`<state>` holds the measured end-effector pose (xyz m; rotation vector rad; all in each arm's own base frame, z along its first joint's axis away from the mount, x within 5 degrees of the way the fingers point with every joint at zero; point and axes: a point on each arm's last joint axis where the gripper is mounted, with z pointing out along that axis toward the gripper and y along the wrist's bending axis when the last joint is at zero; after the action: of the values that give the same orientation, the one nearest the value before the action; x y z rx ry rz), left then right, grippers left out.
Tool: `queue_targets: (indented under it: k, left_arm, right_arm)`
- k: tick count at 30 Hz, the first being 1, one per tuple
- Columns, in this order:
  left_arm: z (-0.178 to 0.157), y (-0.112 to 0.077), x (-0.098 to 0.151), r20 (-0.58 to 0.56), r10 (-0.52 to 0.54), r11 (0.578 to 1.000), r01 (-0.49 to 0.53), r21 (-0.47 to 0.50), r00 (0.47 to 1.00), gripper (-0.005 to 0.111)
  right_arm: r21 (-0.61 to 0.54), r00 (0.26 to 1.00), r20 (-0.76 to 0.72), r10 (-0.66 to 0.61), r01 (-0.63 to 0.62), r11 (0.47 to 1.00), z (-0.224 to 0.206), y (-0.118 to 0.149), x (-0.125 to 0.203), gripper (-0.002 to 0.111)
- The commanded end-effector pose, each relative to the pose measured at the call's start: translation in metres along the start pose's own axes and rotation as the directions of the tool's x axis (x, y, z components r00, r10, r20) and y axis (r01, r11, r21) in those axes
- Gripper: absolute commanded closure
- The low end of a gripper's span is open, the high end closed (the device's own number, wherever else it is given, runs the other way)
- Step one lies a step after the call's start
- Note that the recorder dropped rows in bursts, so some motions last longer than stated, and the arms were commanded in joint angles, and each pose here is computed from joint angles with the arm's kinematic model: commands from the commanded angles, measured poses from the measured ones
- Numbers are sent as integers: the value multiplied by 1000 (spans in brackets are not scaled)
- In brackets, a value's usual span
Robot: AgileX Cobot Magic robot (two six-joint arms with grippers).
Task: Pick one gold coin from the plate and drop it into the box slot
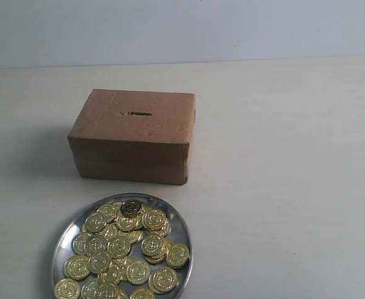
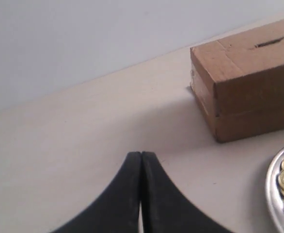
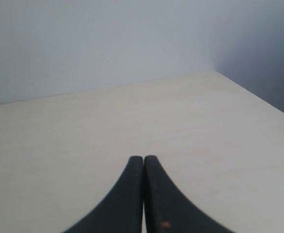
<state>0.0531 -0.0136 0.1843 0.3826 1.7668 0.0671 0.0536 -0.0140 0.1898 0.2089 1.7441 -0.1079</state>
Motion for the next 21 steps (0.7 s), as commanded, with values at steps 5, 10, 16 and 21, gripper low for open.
queue_targets:
  k: [5, 10, 16, 21]
  left_arm:
    - [0, 0, 0, 6, -262, 965, 262, 3, 965, 107]
    - [0, 0, 0, 6, -301, 954, 301, 3, 954, 107]
    - [0, 0, 0, 6, -301, 954, 301, -5, 954, 107]
    - [0, 4, 1, 11, -326, 943, 326, -69, 945, 107]
  right_arm:
    - [-1, 1000, 13, -15, 15, 1000, 0, 0, 0, 108]
    - [0, 1000, 9, -13, 13, 1000, 0, 0, 0, 108]
    - [1, 1000, 7, -13, 13, 1000, 0, 0, 1, 108]
    - [1, 1000, 7, -11, 11, 1000, 0, 0, 1, 108]
